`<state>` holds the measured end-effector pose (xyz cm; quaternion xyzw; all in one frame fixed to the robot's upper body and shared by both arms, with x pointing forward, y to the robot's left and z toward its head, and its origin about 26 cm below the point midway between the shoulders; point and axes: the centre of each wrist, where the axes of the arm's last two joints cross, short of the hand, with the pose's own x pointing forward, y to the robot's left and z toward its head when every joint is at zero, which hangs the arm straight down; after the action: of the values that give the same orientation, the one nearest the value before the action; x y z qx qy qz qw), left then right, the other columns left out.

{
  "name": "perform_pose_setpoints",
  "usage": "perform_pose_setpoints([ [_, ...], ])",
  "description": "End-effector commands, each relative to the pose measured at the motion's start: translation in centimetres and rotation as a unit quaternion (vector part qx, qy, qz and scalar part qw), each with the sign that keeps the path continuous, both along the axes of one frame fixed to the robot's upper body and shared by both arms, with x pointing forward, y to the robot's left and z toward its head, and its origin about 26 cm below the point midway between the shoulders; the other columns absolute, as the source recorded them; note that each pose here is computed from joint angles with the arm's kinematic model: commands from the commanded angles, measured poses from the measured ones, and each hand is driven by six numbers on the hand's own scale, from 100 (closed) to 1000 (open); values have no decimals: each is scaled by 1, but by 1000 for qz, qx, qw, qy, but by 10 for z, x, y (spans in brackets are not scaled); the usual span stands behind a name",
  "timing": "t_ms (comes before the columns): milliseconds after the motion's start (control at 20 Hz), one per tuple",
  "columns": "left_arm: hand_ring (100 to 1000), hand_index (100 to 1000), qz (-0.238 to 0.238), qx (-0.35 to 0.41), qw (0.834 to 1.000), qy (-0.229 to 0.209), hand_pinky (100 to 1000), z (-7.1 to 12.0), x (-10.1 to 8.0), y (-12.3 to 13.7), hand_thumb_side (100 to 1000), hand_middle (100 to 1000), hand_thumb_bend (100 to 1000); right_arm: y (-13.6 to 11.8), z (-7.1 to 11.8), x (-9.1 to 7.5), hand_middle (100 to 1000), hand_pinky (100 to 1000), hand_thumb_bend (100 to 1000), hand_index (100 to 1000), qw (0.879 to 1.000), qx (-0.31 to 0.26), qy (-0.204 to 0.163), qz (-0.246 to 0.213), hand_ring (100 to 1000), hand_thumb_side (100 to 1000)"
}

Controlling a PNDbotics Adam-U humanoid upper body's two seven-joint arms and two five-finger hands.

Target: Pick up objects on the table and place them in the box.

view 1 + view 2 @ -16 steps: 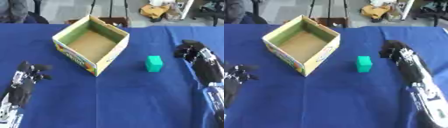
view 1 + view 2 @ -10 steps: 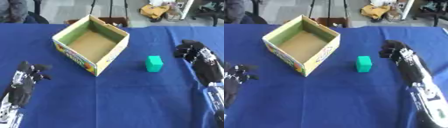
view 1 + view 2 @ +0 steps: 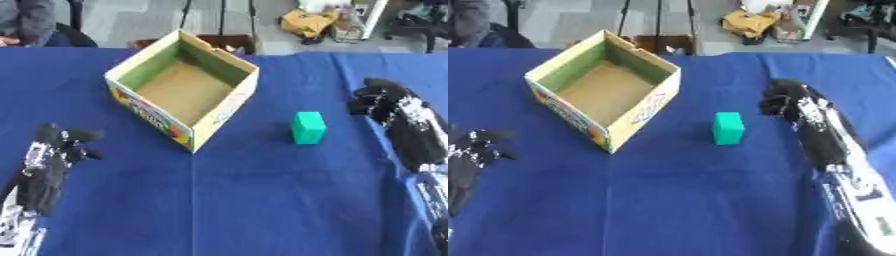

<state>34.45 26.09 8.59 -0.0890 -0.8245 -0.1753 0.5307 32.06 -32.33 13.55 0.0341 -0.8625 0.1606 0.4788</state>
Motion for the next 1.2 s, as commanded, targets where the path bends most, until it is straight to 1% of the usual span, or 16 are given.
perform_pose_setpoints([
  [50, 811, 639, 1, 4, 1000, -10, 613, 6, 0, 3, 1000, 607, 417, -15, 23, -3, 729, 752, 100, 875, 997, -79, -26, 4, 767, 428],
  [100, 810, 639, 1, 4, 1000, -10, 613, 6, 0, 3, 1000, 607, 417, -19, 27, -3, 730, 752, 100, 876, 994, -105, -28, 8, 768, 417],
  [150, 811, 639, 2, 5, 1000, -9, 613, 6, 0, 4, 1000, 607, 417, -23, 31, -4, 737, 755, 100, 879, 991, -133, -29, 11, 776, 350],
  [250, 810, 639, 3, 6, 1000, -8, 613, 5, 0, 5, 1000, 607, 417, -32, 39, -5, 751, 759, 100, 886, 982, -188, -31, 15, 788, 304],
  [400, 810, 639, 4, 9, 1000, -7, 613, 4, -1, 6, 1000, 607, 417, -46, 53, -4, 770, 766, 100, 896, 962, -269, -33, 21, 803, 303],
  [450, 810, 639, 4, 9, 1000, -6, 613, 4, -1, 6, 1000, 607, 417, -51, 57, -3, 778, 765, 100, 898, 955, -295, -34, 23, 807, 321],
  [500, 811, 639, 4, 10, 1000, -6, 613, 4, -1, 6, 1000, 607, 417, -56, 61, -1, 779, 764, 100, 898, 946, -320, -33, 25, 807, 336],
  [550, 811, 639, 4, 11, 1000, -5, 613, 4, -1, 7, 1000, 607, 416, -61, 65, 0, 783, 762, 118, 898, 938, -345, -32, 26, 808, 348],
  [650, 811, 638, 4, 11, 1000, -4, 613, 3, -1, 7, 1000, 607, 415, -73, 79, 4, 788, 759, 161, 898, 907, -419, -33, 30, 810, 343],
  [700, 811, 638, 3, 11, 1000, -3, 613, 2, -2, 7, 1000, 607, 415, -79, 84, 6, 789, 758, 170, 897, 895, -443, -34, 30, 810, 341],
  [750, 811, 639, 3, 11, 1000, -2, 613, 2, -2, 7, 1000, 607, 415, -83, 88, 9, 793, 757, 188, 898, 887, -460, -34, 30, 814, 333],
  [800, 811, 638, 3, 12, 1000, -1, 613, 1, -2, 7, 1000, 607, 414, -87, 92, 12, 795, 756, 162, 898, 879, -474, -35, 30, 815, 340],
  [850, 811, 639, 2, 13, 1000, -1, 613, 1, -2, 7, 1000, 607, 414, -90, 95, 15, 795, 755, 199, 897, 874, -484, -35, 30, 814, 329],
  [1000, 811, 638, 1, 15, 1000, 1, 613, 0, -3, 7, 1000, 607, 413, -97, 102, 23, 799, 752, 228, 897, 862, -505, -35, 28, 816, 327],
  [1200, 810, 638, -2, 18, 1000, 3, 613, -1, -3, 7, 1000, 607, 411, -101, 109, 34, 809, 746, 305, 897, 842, -538, -36, 24, 818, 345],
])
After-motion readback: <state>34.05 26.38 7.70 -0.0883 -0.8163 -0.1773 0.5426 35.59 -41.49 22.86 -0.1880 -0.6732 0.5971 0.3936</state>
